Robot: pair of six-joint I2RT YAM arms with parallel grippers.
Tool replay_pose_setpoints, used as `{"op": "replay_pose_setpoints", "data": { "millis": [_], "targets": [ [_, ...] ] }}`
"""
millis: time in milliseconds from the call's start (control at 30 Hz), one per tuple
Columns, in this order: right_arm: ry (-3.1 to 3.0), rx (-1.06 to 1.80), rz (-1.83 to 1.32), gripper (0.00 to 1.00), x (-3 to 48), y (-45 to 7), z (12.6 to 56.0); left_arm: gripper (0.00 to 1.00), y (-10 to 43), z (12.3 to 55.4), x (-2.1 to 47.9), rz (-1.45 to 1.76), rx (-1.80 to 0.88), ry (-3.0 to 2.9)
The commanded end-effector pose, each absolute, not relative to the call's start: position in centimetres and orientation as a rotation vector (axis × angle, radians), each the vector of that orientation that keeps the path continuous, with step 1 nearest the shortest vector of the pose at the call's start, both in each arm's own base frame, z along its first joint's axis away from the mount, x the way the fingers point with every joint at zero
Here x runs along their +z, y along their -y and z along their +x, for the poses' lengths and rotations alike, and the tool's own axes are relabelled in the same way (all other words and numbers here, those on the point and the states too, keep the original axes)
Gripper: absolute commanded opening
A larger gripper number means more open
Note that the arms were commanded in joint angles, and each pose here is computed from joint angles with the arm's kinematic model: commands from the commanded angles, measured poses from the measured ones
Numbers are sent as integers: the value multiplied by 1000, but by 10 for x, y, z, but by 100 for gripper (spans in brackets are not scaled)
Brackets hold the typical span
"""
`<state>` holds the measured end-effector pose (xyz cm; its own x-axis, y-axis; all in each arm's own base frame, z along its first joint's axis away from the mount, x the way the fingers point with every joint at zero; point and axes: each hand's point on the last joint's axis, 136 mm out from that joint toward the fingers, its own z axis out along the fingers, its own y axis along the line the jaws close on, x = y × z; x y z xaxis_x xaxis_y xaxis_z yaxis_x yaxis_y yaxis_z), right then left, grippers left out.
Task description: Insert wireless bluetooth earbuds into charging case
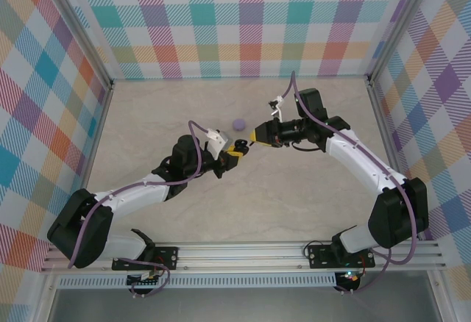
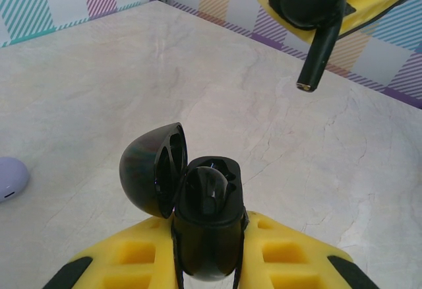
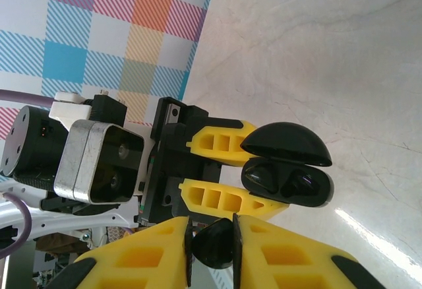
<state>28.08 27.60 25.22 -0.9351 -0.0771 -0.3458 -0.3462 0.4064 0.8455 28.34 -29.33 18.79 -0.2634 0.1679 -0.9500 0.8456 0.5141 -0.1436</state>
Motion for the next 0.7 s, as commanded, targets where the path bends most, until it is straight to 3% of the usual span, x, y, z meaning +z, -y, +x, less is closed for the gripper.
{"op": "replay_pose_setpoints", "data": {
  "millis": [0, 667],
  "targets": [
    [-2375, 1575, -415, 24, 260, -279, 275, 18, 303, 280, 215, 898, -859, -1624],
    [-2404, 1578, -433, 24, 250, -289, 276, 18, 301, 268, 232, 913, -892, -1570]
  ]
}}
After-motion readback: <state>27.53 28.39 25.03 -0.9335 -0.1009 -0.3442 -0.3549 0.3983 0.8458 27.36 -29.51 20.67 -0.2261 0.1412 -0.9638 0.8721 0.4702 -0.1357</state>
